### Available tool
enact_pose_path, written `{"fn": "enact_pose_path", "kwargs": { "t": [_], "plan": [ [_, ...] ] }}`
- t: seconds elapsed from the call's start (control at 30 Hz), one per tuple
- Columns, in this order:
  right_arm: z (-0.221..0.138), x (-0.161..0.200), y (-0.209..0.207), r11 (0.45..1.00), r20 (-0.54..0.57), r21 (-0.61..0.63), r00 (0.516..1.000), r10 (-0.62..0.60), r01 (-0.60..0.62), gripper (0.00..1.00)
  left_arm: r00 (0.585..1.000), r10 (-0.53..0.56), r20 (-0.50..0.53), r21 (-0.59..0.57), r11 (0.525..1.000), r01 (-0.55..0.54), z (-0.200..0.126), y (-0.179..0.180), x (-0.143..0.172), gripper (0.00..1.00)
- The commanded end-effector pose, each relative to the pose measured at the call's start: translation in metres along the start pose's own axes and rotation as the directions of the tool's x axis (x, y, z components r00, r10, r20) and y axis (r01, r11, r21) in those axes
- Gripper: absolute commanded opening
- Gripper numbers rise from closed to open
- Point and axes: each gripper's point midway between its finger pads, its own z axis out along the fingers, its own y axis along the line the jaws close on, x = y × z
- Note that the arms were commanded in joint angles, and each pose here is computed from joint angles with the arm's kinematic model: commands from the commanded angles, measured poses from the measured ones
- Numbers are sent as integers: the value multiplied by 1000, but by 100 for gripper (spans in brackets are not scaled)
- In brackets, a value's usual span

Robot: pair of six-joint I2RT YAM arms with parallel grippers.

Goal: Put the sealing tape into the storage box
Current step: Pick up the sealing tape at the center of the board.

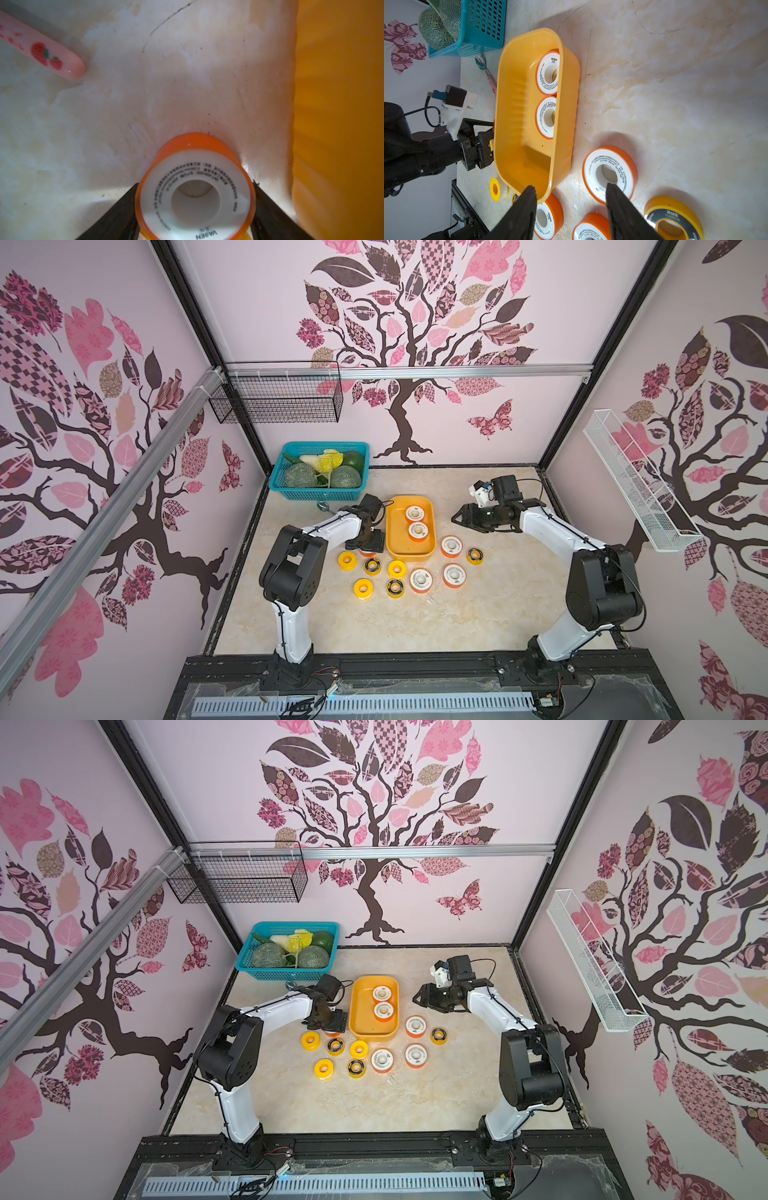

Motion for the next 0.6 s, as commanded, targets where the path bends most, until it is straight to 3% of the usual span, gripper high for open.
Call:
{"fn": "enact_pose_path", "kwargs": {
  "t": [0.0, 0.23, 0.57],
  "plan": [
    [2, -2, 3, 1000, -10, -18, 1000, 5, -5, 58, 1000, 2, 22, 0, 1000, -2, -1, -1, -9, 77],
    [8, 2, 4, 999, -40, -44, 999, 15, -16, 59, 998, 0, 55, -17, 1000, 1, -10, 2, -12, 68],
    [40, 8, 25, 997, -114, -68, 993, -42, 34, 59, 994, -2, 109, -57, 998, 8, -39, 11, -16, 67]
  ]
}}
